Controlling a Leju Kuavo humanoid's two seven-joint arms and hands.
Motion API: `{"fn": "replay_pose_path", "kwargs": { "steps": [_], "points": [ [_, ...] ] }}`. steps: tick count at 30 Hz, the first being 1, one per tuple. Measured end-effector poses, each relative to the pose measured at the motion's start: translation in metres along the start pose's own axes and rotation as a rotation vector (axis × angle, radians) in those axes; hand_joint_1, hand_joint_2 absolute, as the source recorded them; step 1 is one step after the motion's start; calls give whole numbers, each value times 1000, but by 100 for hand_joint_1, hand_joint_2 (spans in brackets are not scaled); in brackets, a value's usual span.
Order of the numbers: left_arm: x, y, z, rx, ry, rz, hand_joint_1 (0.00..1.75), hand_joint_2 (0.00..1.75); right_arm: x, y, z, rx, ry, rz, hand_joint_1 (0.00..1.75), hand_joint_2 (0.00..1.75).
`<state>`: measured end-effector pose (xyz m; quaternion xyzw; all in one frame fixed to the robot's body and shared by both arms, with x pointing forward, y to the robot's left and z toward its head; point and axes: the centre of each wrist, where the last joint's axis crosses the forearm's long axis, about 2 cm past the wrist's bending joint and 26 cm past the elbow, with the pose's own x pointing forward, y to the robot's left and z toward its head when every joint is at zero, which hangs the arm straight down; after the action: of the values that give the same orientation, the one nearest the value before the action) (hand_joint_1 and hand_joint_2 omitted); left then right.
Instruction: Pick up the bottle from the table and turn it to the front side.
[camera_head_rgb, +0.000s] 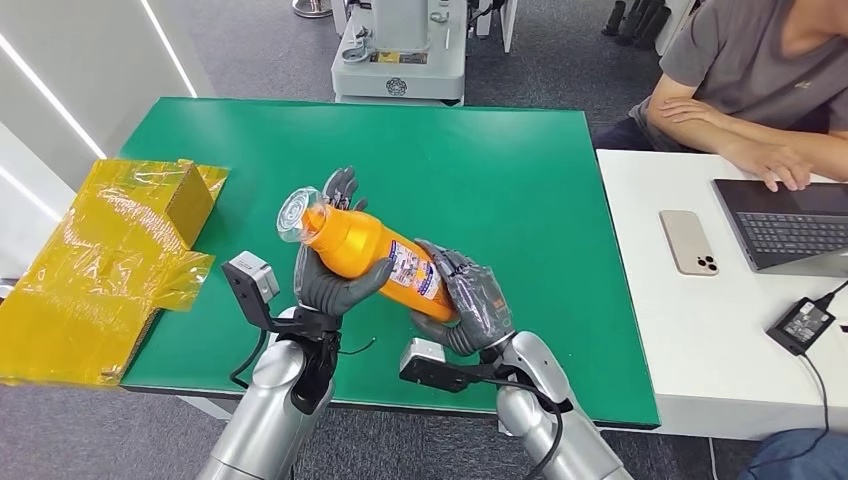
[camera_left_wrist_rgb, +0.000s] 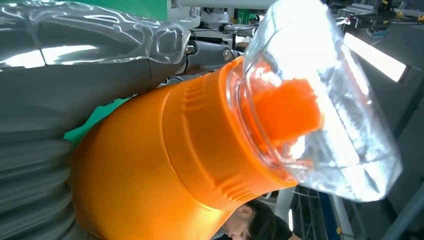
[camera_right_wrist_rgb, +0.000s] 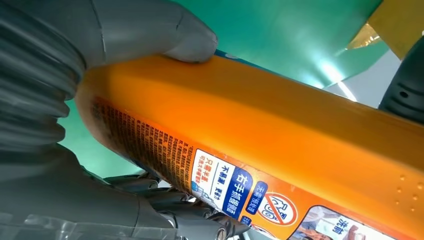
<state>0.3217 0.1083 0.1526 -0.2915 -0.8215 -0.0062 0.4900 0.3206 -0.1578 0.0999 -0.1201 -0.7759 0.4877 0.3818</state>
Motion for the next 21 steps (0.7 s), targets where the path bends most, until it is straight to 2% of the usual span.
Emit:
{"fn": "replay_pose_path", "kwargs": {
  "steps": [16,20,21],
  "points": [
    [0,3,2,16,15,27,2,175,-9,7,6,107,67,23,175,175],
    [0,4,2,17,14,27,172,175,-10,9,7,123,72,19,175,175],
    [0,4,2,14,13,28,175,175,-10,9,8,126,74,19,175,175]
  ]
}}
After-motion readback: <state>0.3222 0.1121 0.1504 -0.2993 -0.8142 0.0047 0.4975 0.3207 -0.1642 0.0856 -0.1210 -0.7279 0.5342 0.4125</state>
